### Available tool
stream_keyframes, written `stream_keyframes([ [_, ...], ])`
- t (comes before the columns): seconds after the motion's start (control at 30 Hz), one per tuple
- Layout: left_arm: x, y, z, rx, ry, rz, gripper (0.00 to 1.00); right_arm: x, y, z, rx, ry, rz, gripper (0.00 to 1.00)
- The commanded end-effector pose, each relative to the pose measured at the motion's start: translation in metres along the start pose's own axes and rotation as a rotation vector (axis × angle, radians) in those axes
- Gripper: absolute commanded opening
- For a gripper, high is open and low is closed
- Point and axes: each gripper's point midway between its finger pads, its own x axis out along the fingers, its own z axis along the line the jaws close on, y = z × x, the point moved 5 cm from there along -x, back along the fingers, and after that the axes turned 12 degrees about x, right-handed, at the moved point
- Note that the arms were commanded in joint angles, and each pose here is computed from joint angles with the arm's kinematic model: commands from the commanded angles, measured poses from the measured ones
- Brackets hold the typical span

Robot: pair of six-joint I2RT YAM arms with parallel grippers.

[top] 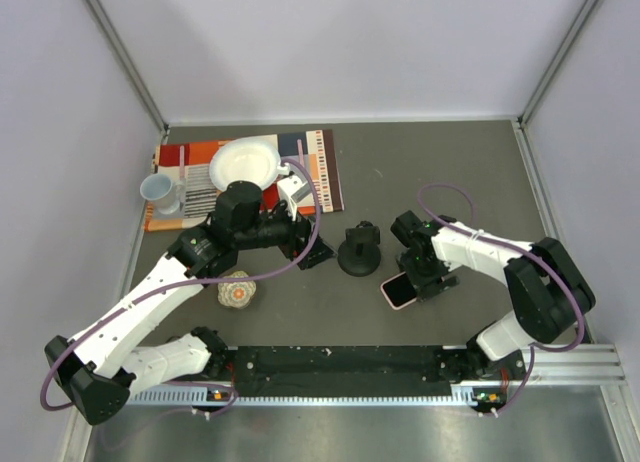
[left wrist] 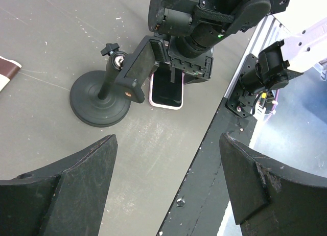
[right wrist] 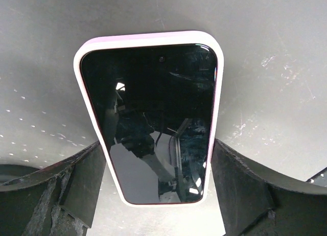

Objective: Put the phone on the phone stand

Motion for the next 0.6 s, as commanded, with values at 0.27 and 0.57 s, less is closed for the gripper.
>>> stream_keyframes([
  [0.27, 0.001, -0.007, 0.007, 0.036, -0.045, -0.033, 0.86, 0.023, -0.003, -0.011, -0.033, 0.048, -0.036, 0.11],
  [0.57, 0.003, -0.005, 0.012, 0.031, -0.069, -0.025, 0.86, 0.007, -0.016, -0.006, -0.068, -0.074, -0.074, 0.0],
])
